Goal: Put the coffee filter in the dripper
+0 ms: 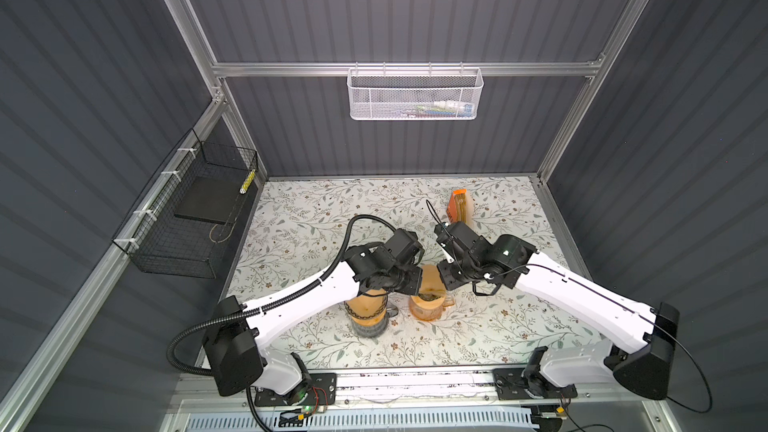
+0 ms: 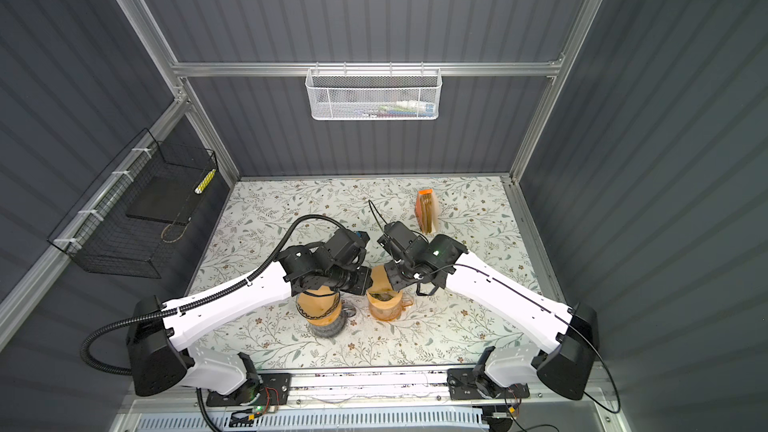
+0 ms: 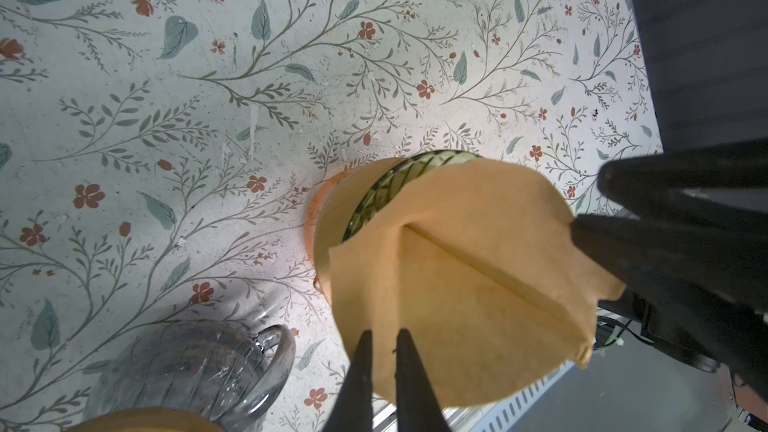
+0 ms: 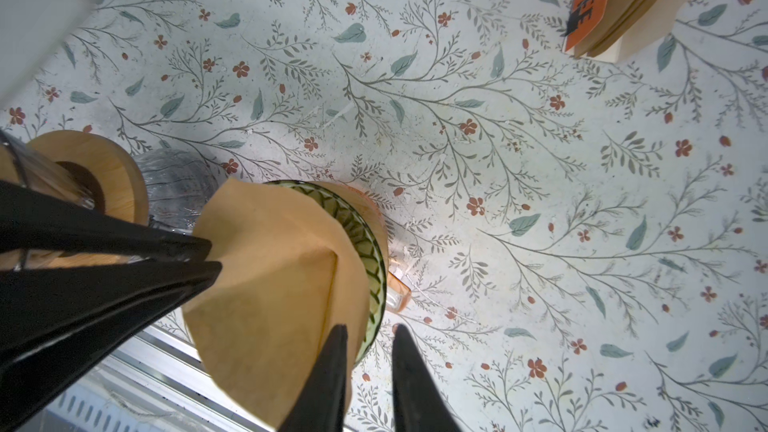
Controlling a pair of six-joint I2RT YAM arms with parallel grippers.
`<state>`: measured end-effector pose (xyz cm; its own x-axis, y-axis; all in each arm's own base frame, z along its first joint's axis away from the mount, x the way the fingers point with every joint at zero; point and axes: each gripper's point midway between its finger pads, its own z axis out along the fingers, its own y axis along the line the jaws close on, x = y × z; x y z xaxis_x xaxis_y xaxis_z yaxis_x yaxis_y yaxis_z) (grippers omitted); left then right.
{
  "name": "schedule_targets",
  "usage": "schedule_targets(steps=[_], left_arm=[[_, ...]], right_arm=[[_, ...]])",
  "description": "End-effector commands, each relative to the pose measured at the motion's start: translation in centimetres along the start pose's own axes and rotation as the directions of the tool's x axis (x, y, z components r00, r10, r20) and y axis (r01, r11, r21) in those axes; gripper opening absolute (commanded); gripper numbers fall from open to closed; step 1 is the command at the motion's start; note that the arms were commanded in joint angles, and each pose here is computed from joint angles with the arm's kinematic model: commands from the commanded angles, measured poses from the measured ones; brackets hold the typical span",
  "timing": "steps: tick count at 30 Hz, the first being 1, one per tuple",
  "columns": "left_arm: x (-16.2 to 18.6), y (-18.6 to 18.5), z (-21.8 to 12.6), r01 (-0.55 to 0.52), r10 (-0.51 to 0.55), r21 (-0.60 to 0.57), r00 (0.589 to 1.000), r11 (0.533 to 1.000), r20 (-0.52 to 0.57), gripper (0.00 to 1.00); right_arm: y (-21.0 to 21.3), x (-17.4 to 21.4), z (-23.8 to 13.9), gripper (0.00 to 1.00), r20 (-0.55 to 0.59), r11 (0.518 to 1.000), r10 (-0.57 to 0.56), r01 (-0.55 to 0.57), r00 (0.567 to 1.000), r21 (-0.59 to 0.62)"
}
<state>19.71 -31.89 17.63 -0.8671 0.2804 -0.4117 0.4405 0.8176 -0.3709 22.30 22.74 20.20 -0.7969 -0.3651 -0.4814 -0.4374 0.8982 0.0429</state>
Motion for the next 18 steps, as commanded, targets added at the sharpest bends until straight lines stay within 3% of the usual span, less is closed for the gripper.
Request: schedule_targets(steps=[1,7,18], left_arm=[[0.2,0.0,-0.3,-0.006,0.006,-0.004,1.0,1.0,-0.003,0.14],[0.2,-0.1,-0.3,-0.008,0.008,-0.002,1.0,1.0,-0.002,0.14],[0.2,0.0,-0.3,-0.007,0.007,-0.004,1.0,1.0,-0.003,0.14]], right_arm=[[0.1,-0.6,-1.1,0.17,0.028,1.0,0.006,-0.006,1.0,-0.003],[0.5,-0.1,-0.1,0.07,0.0,1.0,-0.003,0.003,1.0,-0.015],[0.3,1.2,2.3,0.05,-0.052,1.0,-0.005,0.006,0.999,0.016]])
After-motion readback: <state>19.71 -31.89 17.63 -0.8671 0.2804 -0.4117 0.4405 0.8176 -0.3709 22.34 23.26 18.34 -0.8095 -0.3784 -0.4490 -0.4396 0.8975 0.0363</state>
